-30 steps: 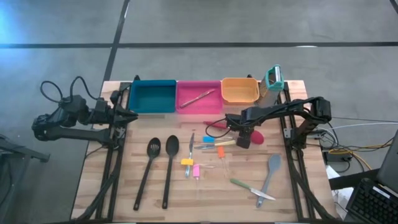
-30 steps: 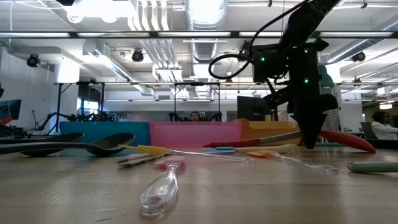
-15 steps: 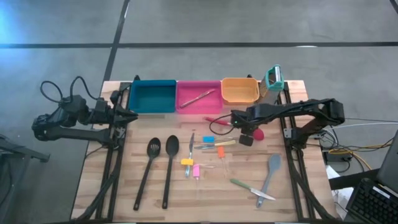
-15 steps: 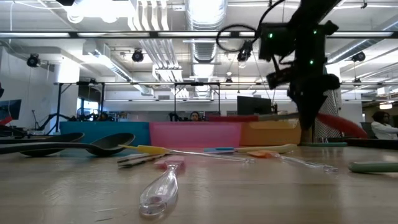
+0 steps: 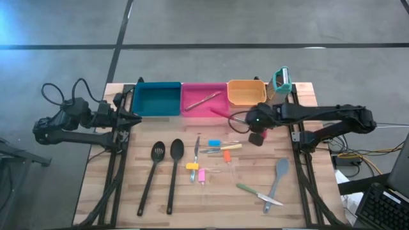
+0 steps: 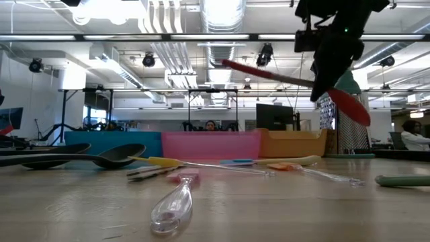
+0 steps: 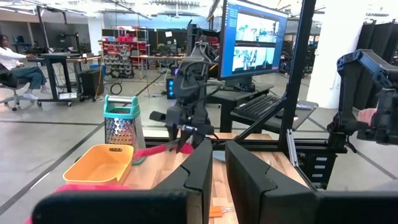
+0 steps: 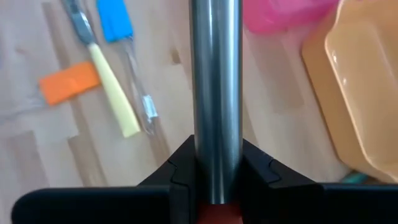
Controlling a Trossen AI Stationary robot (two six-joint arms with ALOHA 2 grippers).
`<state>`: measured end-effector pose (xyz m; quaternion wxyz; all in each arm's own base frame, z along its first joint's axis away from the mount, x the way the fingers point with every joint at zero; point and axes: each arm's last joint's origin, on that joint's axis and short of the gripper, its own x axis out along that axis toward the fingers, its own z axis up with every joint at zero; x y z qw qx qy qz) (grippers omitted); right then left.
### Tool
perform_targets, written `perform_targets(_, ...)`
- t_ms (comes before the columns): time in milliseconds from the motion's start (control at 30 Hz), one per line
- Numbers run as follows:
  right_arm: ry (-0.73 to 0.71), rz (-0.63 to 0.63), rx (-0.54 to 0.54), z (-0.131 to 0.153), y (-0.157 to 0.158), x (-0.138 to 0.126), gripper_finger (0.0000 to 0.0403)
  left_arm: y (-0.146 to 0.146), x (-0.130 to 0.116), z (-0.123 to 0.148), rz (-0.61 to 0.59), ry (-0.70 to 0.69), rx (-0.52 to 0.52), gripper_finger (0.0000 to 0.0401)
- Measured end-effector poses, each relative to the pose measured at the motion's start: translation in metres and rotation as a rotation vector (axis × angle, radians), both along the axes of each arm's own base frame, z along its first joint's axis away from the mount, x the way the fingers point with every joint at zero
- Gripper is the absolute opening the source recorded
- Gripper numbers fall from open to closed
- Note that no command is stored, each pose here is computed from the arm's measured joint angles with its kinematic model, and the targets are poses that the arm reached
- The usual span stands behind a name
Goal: Pick & Place Kitchen Items
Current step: Put the red serving spoon into the blue bin
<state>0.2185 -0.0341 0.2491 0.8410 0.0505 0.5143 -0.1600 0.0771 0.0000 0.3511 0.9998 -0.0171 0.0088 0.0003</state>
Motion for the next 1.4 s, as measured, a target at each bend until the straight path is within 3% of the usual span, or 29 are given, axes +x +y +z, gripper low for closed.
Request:
perform_targets(500, -0.132, 0.139, -0.036, 0.01, 0.02, 0.01, 0.006, 0.0, 0.0, 0.0, 0.0, 0.0, 0.0, 0.0049)
perform_targets(1100, -0.234, 0.184, -0.059, 0.016, 0.023, 0.018, 0.006, 0.001, 0.002, 0.006, 0.028, -0.057, 0.03, 0.0049)
perform_targets(1267, -0.285, 0.195, -0.062, 0.02, 0.023, 0.022, 0.006, 0.001, 0.006, 0.007, 0.035, -0.068, -0.068, 0.0049)
perform_targets(1400, -0.331, 0.224, -0.038, 0.023, 0.024, 0.025, 0.006, 0.001, 0.02, 0.0, 0.049, -0.019, -0.016, 0.0049)
